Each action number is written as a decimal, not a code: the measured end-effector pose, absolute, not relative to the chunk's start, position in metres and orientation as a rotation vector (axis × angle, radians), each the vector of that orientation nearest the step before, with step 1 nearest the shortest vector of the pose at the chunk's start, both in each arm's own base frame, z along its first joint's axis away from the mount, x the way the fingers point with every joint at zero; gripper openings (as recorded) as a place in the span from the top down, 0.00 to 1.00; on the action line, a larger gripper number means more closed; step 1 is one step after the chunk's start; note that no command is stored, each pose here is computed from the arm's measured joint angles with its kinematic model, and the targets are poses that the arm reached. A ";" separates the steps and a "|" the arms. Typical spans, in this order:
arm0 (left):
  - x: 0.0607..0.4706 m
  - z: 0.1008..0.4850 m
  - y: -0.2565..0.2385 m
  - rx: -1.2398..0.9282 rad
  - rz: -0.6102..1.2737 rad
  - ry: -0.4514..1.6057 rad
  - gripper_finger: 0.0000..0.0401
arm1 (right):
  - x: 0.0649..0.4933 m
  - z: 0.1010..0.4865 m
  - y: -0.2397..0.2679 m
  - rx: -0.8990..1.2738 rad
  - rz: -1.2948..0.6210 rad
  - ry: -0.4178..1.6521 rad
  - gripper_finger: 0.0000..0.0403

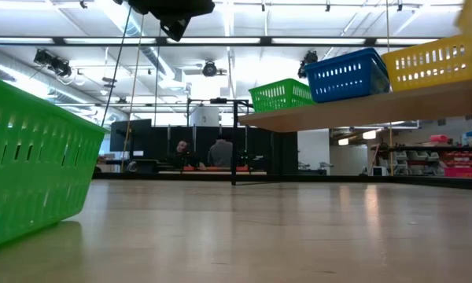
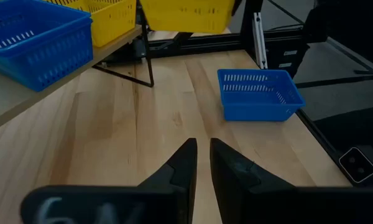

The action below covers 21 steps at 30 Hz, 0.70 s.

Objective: Stack baskets on shelf by color
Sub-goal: Stack the right yellow bin on top of the yellow bin on the shelf

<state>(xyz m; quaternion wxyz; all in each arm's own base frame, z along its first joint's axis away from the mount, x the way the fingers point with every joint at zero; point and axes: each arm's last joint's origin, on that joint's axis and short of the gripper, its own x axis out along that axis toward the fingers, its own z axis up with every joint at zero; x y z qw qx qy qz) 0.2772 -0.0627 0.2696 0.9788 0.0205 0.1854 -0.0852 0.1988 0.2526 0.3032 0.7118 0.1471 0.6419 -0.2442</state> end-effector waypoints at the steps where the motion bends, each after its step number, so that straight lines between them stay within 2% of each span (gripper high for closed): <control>1: 0.277 0.270 -0.063 0.041 -0.172 0.373 0.87 | 0.201 0.306 0.249 0.325 -0.532 1.412 0.98; 10: 0.277 0.269 -0.063 0.042 -0.172 0.375 0.87 | 0.210 0.330 0.218 0.371 -0.478 1.383 0.98; 21: 0.277 0.269 -0.063 0.043 -0.172 0.377 0.87 | 0.188 0.373 0.183 0.555 -0.397 1.344 0.98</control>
